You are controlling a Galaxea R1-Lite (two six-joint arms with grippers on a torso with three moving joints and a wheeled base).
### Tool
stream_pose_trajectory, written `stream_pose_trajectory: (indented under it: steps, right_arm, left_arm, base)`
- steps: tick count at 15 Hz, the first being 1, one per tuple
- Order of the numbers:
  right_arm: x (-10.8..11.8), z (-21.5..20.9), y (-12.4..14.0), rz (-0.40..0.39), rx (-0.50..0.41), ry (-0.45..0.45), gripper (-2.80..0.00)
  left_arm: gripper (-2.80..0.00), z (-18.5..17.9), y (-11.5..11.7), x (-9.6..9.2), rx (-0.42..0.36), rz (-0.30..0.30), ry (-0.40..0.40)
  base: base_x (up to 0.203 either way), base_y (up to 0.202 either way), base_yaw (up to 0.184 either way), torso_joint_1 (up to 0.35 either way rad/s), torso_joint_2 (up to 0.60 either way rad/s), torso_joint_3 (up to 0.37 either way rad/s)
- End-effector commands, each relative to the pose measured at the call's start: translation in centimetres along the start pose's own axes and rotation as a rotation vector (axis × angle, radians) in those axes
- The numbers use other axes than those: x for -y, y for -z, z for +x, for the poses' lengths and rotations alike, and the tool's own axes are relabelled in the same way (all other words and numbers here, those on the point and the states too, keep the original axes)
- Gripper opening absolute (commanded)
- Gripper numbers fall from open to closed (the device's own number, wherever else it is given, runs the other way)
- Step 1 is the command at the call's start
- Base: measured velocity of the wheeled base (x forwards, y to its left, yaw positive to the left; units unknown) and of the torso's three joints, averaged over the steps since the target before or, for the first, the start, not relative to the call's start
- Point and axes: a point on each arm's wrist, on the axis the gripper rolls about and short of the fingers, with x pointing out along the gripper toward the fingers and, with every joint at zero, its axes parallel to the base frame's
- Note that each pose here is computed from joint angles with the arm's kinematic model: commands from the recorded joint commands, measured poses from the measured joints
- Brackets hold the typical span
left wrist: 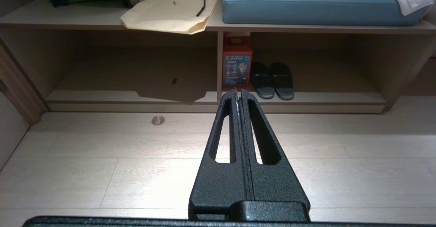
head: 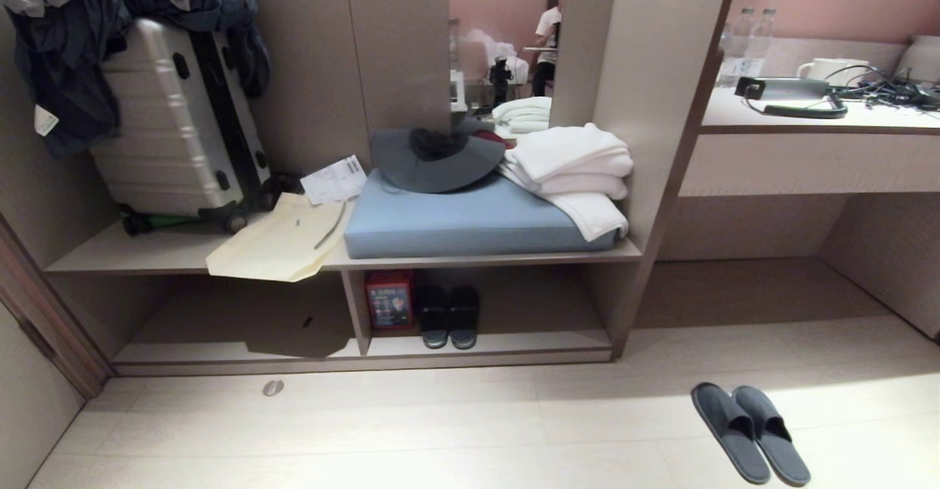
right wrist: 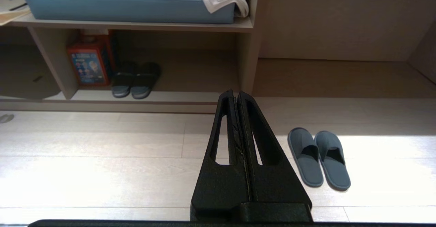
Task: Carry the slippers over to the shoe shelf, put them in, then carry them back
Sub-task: Pick up the slippers on the floor
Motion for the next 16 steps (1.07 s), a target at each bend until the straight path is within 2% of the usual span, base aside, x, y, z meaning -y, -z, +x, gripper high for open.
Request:
stream_pose_trajectory:
  steps: [1,7,16]
  right_arm:
    - [0.00,0.00,0.00,0.000,0.000,-0.001,-2.80]
    - [0.00,0.00,-0.01,0.000,0.000,-0.001,-2.80]
    - [0.00,0.00,0.00,0.000,0.000,0.001,-2.80]
  left_arm:
    - [-2.80,0.02,0.04,0.00,-0.002,-0.001,-0.001]
    - [-2.80,0.01,-0.02,0.00,0.001,0.002,-0.001]
    - [-2.80,0.01,0.00,0.00,-0.001,0.005,-0.001]
  base:
    - [0.000,0.000,0.000,0.000,0.00,0.000]
    - [0.000,-0.011,0.000,0.000,0.00,0.000]
    - [0.000,-0.186,0.002,0.004,0.00,0.002]
